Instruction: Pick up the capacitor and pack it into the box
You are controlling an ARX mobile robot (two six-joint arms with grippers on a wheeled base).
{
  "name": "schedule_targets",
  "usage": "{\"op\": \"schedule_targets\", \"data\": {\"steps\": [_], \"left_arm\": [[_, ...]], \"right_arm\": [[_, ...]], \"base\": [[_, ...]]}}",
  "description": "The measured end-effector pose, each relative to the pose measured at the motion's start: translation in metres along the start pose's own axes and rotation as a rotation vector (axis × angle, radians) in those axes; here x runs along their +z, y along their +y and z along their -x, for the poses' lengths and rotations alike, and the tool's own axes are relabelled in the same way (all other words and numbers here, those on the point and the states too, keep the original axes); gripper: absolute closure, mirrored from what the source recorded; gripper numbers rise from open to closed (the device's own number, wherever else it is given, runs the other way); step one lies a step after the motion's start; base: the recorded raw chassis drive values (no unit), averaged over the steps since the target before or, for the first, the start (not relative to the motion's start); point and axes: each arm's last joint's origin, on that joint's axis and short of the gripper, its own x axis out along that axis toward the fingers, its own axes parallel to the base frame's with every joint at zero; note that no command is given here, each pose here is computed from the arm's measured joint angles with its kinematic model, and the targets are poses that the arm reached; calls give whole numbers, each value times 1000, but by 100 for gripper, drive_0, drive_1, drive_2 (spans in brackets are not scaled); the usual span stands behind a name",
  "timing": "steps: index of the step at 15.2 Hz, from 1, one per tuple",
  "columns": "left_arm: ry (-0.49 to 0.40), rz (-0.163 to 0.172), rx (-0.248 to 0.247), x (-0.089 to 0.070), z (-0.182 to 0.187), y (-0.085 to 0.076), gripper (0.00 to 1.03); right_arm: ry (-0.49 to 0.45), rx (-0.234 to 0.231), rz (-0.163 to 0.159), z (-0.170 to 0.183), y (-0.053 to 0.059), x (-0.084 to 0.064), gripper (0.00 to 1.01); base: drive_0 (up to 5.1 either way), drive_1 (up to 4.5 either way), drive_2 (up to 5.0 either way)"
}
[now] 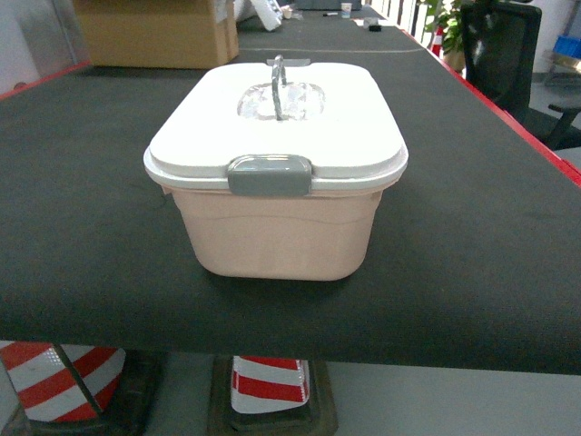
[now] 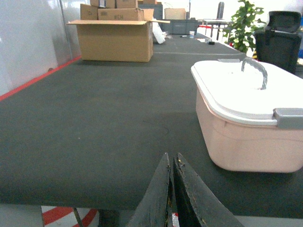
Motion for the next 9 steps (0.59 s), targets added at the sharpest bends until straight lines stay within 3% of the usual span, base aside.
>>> {"op": "schedule_targets", "data": {"steps": [3, 5, 9], "left_arm": [[23, 1, 0, -3, 0, 0, 101], [23, 1, 1, -3, 0, 0, 74], [23, 1, 1, -3, 0, 0, 37]], "right_arm": [[0, 0, 0, 0, 0, 0, 3], [0, 0, 0, 0, 0, 0, 3], [0, 0, 0, 0, 0, 0, 3]], "base": [[0, 0, 0], [0, 0, 0], [0, 0, 0]]}}
